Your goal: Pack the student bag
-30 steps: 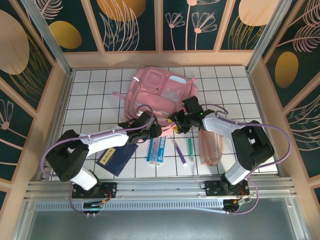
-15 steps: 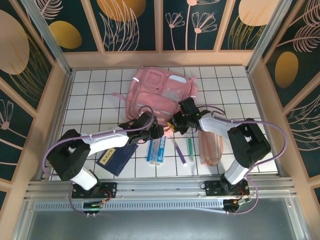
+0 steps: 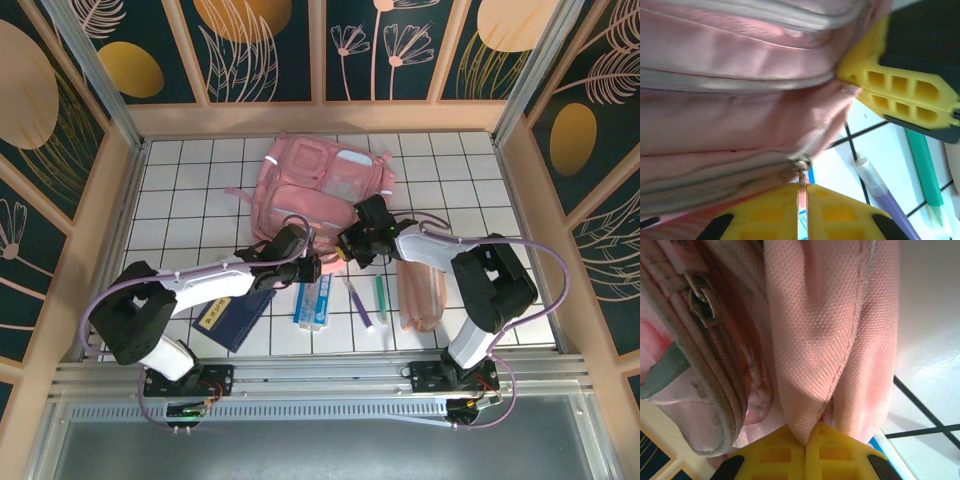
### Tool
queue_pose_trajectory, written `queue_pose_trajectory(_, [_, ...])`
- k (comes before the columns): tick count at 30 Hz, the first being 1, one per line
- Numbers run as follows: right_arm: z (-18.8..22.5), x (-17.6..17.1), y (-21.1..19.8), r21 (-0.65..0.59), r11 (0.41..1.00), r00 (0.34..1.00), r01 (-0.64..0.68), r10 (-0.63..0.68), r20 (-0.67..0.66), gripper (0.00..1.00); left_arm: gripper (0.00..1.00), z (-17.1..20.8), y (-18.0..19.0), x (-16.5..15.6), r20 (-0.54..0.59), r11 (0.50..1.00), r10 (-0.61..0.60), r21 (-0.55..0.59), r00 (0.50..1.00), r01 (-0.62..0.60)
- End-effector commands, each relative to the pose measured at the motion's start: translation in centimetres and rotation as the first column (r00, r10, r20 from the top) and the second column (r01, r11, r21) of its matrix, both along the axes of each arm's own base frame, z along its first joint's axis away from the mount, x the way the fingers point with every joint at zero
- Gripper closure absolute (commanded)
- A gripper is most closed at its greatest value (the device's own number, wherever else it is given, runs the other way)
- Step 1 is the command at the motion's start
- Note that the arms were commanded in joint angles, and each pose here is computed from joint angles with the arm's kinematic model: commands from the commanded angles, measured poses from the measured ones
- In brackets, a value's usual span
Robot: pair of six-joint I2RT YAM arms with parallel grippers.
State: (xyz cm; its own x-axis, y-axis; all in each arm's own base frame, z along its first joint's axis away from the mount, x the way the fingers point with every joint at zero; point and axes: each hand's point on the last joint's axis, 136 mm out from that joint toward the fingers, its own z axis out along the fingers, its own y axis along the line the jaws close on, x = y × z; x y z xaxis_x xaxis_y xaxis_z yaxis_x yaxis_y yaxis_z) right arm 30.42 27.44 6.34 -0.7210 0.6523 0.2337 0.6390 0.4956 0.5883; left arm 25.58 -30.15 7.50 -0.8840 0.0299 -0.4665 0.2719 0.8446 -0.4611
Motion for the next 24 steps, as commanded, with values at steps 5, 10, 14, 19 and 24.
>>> queue_pose_trajectory(5, [2.4,1.7,1.1,0.004,1.0,0.996,0.001,-0.001,0.086,1.0,0.94,4.4,-1.2,-0.4,0.121,0.991,-0.114,-0.052,0.986,0.121])
queue_pose_trajectory(10, [2.3,1.8,1.0,0.004,1.0,0.995,-0.001,0.001,0.098,1.0,0.7,4.4,-0.7,-0.7,0.097,0.994,-0.088,-0.056,0.991,0.094])
queue_pose_trajectory(14, [2.5,2.0,1.5,0.022,1.0,0.995,-0.022,0.02,0.102,1.0,0.62,2.2,-0.1,-2.6,-0.058,0.988,0.01,-0.152,0.998,-0.019])
queue_pose_trajectory(19, [2.6,2.1,1.5,0.02,0.999,0.994,-0.027,0.025,0.109,1.0,0.58,1.7,0.3,-2.8,-0.145,0.963,0.115,-0.226,0.983,-0.146])
queue_pose_trajectory(24, [2.5,2.0,1.6,0.019,0.999,0.994,-0.04,0.037,0.106,1.0,0.57,1.4,-0.3,-2.1,-0.15,0.965,0.121,-0.213,0.981,-0.151])
